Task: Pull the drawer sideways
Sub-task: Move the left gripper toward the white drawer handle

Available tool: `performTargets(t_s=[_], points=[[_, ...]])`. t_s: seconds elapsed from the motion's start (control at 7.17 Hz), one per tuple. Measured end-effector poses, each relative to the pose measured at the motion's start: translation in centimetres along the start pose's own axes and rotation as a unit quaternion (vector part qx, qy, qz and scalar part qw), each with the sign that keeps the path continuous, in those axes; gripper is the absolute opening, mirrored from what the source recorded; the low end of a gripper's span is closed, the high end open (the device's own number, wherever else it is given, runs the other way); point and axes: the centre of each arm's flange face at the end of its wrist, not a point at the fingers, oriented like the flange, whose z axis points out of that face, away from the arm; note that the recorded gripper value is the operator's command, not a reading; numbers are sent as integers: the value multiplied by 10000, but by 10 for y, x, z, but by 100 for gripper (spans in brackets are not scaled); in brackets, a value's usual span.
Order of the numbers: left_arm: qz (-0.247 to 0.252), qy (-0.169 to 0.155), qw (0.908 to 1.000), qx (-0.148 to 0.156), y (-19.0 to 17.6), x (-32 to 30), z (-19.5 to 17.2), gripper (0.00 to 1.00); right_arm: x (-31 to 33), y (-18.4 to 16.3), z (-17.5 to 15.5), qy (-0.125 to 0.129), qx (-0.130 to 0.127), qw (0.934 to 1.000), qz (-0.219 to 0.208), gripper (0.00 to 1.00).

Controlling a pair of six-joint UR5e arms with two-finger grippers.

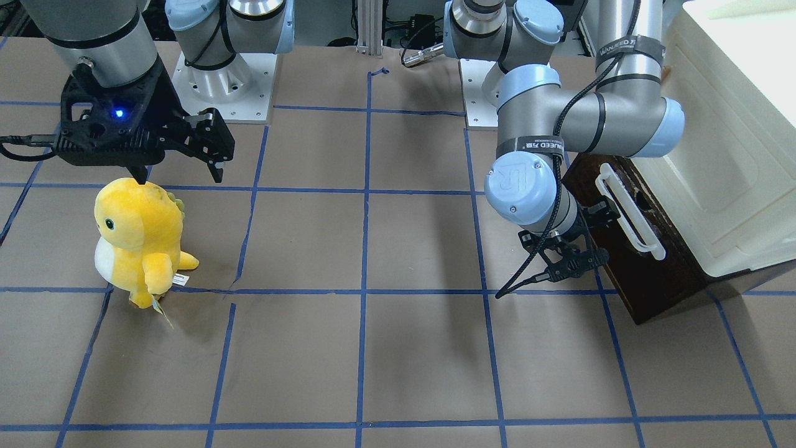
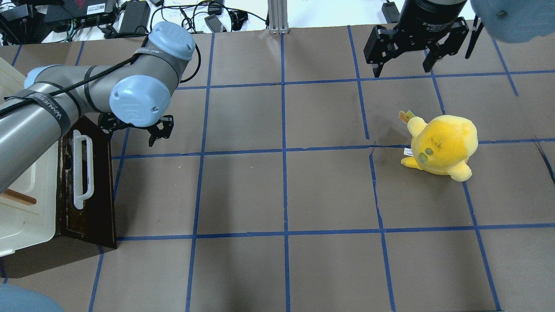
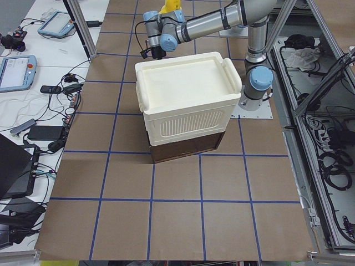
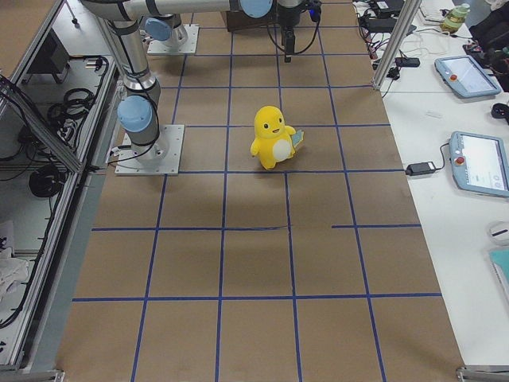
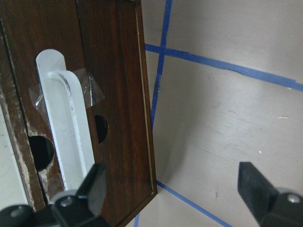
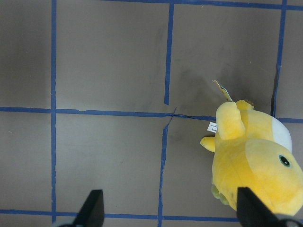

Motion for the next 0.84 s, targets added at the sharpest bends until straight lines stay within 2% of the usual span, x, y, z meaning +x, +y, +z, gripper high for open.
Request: performTargets(t_s=[0.14, 0.28, 0.42, 0.56, 0.7, 0.84], points=[[24, -255, 9997, 24, -5, 0, 7, 100, 0, 0, 0, 0, 0, 10000, -1, 100], [-6, -361, 9993, 12, -9, -1, 13, 96, 0, 0, 0, 2, 0, 10000, -1, 100], [-81, -384, 9992, -53, -13, -8, 20, 90, 0, 0, 0, 2, 0, 10000, -2, 100], [-184, -363, 9990, -170, -19, -19, 31, 90, 0, 0, 0, -1, 0, 10000, 0, 100], [-303, -298, 9987, -297, -23, -28, 41, 84, 0, 0, 0, -2, 0, 10000, 1, 100], [-429, -217, 9981, -381, -25, -31, 47, 83, 0, 0, 0, -1, 1, 10000, 2, 100]])
